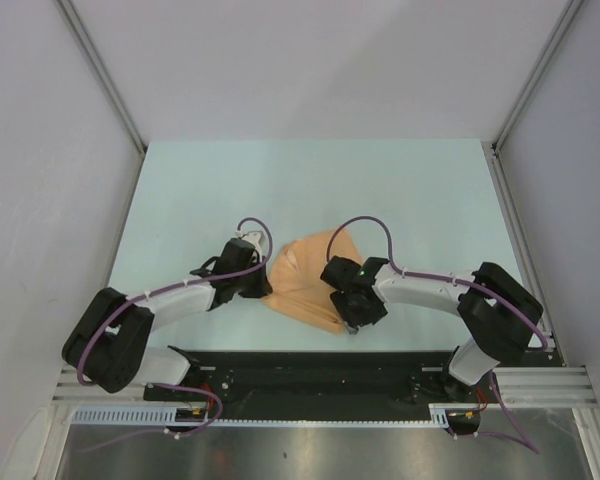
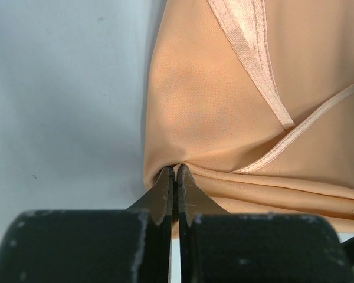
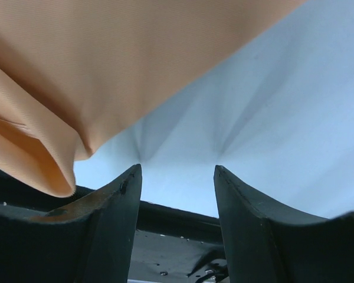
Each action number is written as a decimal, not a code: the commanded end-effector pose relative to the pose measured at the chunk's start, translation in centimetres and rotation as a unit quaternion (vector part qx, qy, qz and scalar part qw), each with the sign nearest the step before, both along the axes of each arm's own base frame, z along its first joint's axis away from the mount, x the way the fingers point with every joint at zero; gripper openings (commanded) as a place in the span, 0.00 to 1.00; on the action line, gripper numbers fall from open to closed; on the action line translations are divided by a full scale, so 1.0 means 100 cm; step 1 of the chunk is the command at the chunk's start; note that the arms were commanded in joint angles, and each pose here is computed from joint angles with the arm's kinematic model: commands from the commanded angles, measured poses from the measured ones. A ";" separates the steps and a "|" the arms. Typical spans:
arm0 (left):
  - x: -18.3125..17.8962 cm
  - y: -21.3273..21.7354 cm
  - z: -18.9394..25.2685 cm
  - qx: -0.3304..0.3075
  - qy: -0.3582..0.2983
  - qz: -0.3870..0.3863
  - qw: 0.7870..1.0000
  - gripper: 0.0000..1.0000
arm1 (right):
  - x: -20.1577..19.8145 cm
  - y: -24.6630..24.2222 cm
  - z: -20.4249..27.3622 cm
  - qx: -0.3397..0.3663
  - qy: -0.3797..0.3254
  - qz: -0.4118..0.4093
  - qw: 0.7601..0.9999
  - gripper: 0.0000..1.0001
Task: Fold the napkin, place the utensils inside, and roll it up
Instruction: Roll the napkin with the utensil
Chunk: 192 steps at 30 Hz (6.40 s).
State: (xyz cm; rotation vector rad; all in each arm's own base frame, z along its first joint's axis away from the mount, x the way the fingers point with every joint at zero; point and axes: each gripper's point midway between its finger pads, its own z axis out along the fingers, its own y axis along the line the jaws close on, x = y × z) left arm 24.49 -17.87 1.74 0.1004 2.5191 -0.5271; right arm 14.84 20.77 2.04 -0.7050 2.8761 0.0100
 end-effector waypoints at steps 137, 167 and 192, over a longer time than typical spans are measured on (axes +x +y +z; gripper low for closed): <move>0.005 -0.002 0.000 -0.163 0.088 0.027 0.982 0.00 | 0.068 0.180 -0.008 0.163 -0.228 0.302 0.911 0.60; -0.002 0.020 0.055 -0.174 -0.084 0.036 0.981 0.70 | 0.014 0.158 -0.012 0.375 0.212 0.162 0.888 0.15; -0.007 -0.010 0.033 -0.172 -0.064 -0.016 0.983 0.39 | 0.034 0.147 -0.041 0.351 0.285 0.090 0.887 0.15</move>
